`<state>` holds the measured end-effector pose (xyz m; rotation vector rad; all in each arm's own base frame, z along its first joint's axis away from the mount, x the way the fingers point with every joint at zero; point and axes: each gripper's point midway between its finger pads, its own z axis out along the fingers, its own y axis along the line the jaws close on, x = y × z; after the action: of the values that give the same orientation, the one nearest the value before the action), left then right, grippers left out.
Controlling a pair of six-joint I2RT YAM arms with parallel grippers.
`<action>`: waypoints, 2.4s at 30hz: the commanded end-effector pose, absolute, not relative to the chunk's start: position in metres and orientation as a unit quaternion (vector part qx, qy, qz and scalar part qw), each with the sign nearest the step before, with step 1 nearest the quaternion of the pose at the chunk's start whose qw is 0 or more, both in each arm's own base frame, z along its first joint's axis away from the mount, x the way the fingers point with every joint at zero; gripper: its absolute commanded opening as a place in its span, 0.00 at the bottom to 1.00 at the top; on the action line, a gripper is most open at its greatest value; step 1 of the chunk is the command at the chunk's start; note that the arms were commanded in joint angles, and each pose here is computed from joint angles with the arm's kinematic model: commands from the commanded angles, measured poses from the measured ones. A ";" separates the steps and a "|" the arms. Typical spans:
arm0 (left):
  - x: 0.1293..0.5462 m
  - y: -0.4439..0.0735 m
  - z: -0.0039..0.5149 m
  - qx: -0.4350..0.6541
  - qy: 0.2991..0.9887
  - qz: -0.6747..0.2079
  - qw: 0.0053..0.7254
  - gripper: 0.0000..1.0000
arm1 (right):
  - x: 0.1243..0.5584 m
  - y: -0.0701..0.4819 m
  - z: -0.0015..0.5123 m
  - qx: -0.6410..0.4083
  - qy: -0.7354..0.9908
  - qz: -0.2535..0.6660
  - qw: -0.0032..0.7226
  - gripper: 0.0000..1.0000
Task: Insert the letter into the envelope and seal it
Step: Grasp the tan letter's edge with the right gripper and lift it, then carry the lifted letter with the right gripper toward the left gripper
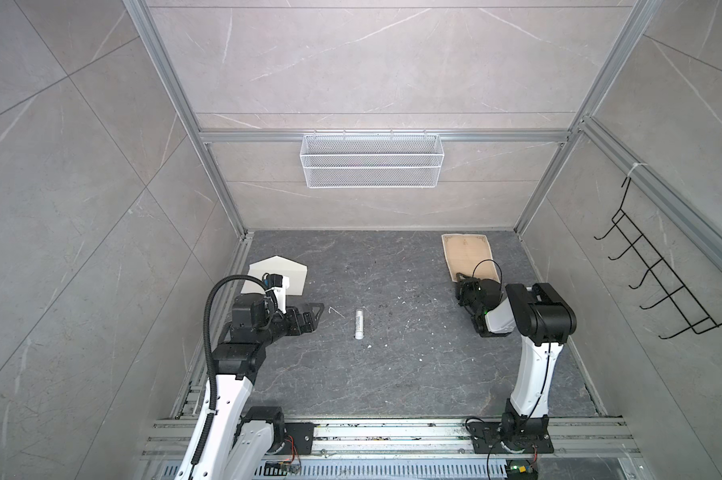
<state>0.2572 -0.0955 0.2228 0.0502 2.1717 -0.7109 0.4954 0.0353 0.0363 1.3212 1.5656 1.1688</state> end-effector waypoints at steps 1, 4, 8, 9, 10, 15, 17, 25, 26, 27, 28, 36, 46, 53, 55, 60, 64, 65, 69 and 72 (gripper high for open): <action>0.256 -0.097 0.223 0.035 0.863 -0.282 0.418 1.00 | 0.493 0.033 0.008 0.541 0.626 0.429 0.362 0.19; 0.256 -0.097 0.224 0.035 0.862 -0.282 0.419 1.00 | 0.495 0.034 0.008 0.540 0.627 0.430 0.361 0.10; 0.255 -0.097 0.224 0.036 0.862 -0.282 0.419 1.00 | 0.496 0.036 0.016 0.530 0.630 0.434 0.366 0.00; 0.255 -0.097 0.224 0.036 0.862 -0.283 0.419 1.00 | 0.497 0.036 0.021 0.525 0.631 0.435 0.369 0.00; 0.255 -0.098 0.224 0.037 0.862 -0.283 0.419 1.00 | 0.497 0.037 0.026 0.518 0.634 0.435 0.373 0.00; 0.255 -0.098 0.226 0.038 0.860 -0.284 0.421 1.00 | 0.493 0.038 0.063 0.472 0.662 0.418 0.404 0.00; 0.254 -0.099 0.226 0.040 0.859 -0.286 0.422 1.00 | 0.490 0.039 0.083 0.442 0.682 0.404 0.420 0.00; 0.255 -0.101 0.230 0.047 0.854 -0.293 0.427 1.00 | 0.465 0.053 0.175 0.272 0.766 0.326 0.482 0.00; 0.255 -0.102 0.231 0.049 0.853 -0.294 0.429 1.00 | 0.459 0.057 0.188 0.243 0.777 0.314 0.488 0.00; 0.254 -0.102 0.231 0.051 0.852 -0.295 0.430 1.00 | 0.454 0.062 0.200 0.216 0.784 0.305 0.496 0.00; 0.254 -0.103 0.232 0.052 0.851 -0.298 0.430 1.00 | 0.448 0.068 0.212 0.186 0.792 0.294 0.502 0.00; 0.251 -0.111 0.244 0.075 0.832 -0.319 0.447 1.00 | 0.389 0.136 0.266 -0.065 0.845 0.204 0.490 0.00; 0.244 -0.119 0.261 0.101 0.804 -0.342 0.476 1.00 | 0.332 0.174 0.266 -0.262 0.850 0.035 0.455 0.00; 0.241 -0.123 0.270 0.111 0.790 -0.355 0.487 0.99 | 0.312 0.187 0.263 -0.357 0.812 -0.106 0.450 0.00; 0.242 -0.125 0.274 0.109 0.787 -0.362 0.487 0.99 | 0.306 0.191 0.264 -0.378 0.796 -0.135 0.453 0.00; 0.242 -0.138 0.272 0.105 0.790 -0.372 0.476 0.97 | 0.296 0.198 0.269 -0.401 0.770 -0.172 0.465 0.00; 0.238 -0.153 0.266 0.130 0.795 -0.352 0.477 0.96 | 0.286 0.202 0.274 -0.411 0.755 -0.173 0.481 0.00; 0.237 -0.158 0.264 0.137 0.796 -0.348 0.476 0.96 | 0.284 0.203 0.276 -0.414 0.751 -0.174 0.484 0.00; 0.231 -0.179 0.257 0.175 0.799 -0.335 0.467 0.95 | 0.274 0.204 0.280 -0.428 0.733 -0.190 0.493 0.00; 0.229 -0.192 0.253 0.199 0.798 -0.338 0.457 0.94 | 0.265 0.207 0.282 -0.439 0.722 -0.195 0.498 0.00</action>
<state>0.2207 -0.1883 0.2427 0.4591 2.0234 -0.8917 0.2690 0.2119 0.2764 -1.0685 1.7852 -0.4191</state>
